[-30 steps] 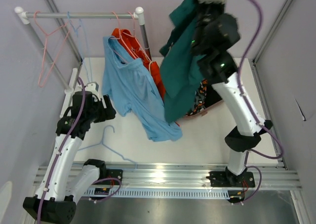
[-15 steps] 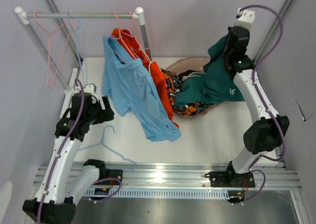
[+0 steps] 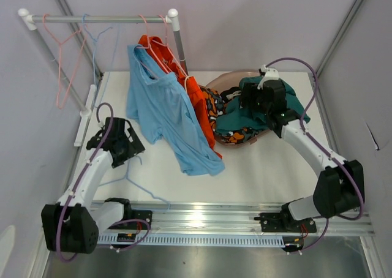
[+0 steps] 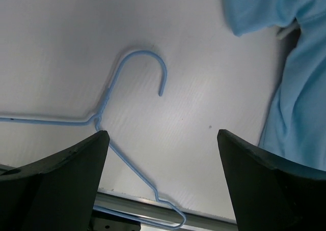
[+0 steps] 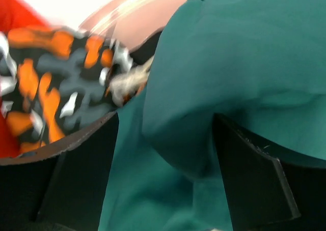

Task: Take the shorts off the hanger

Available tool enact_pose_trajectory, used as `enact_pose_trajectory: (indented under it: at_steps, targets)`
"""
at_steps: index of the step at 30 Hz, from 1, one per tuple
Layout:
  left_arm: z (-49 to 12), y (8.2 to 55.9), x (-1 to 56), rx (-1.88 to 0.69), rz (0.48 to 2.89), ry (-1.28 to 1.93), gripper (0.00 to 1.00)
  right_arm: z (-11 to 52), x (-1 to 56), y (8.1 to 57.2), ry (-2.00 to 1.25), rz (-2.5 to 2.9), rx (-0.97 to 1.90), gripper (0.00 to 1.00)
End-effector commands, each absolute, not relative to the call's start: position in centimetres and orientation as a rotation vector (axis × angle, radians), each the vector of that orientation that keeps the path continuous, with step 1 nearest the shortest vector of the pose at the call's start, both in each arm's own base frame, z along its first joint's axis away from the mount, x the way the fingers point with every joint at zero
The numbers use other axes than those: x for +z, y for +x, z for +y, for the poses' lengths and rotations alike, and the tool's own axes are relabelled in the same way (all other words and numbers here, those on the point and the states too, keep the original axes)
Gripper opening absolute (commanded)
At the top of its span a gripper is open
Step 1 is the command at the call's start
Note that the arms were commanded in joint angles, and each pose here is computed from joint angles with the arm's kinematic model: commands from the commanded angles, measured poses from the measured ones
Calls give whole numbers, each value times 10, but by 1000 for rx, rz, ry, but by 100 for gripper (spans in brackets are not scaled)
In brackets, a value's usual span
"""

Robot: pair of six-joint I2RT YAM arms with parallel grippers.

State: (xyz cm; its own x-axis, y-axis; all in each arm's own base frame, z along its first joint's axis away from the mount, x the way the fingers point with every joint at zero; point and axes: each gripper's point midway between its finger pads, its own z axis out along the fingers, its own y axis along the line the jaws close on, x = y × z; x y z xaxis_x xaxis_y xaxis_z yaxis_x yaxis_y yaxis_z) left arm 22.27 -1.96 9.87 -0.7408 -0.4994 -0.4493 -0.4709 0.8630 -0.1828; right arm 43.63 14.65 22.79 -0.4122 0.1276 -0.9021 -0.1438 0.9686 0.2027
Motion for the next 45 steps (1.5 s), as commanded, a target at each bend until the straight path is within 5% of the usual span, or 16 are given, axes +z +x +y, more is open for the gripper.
enact_pose_trajectory:
  at_steps: [1,12,22,36,45]
  targets:
    - [0,245,93,-29,2480,-853,93,141,254,417,32,1890,384,80]
    - [30,261,36,1,2627,-843,87,106,284,376,95,1793,465,81]
    - [33,259,31,20,2704,-750,52,101,265,381,131,1828,467,81]
    - [49,256,1,160,2845,-735,45,92,249,384,186,1825,524,80]
    - [55,276,-11,181,2891,-713,3,89,236,380,221,1825,567,80]
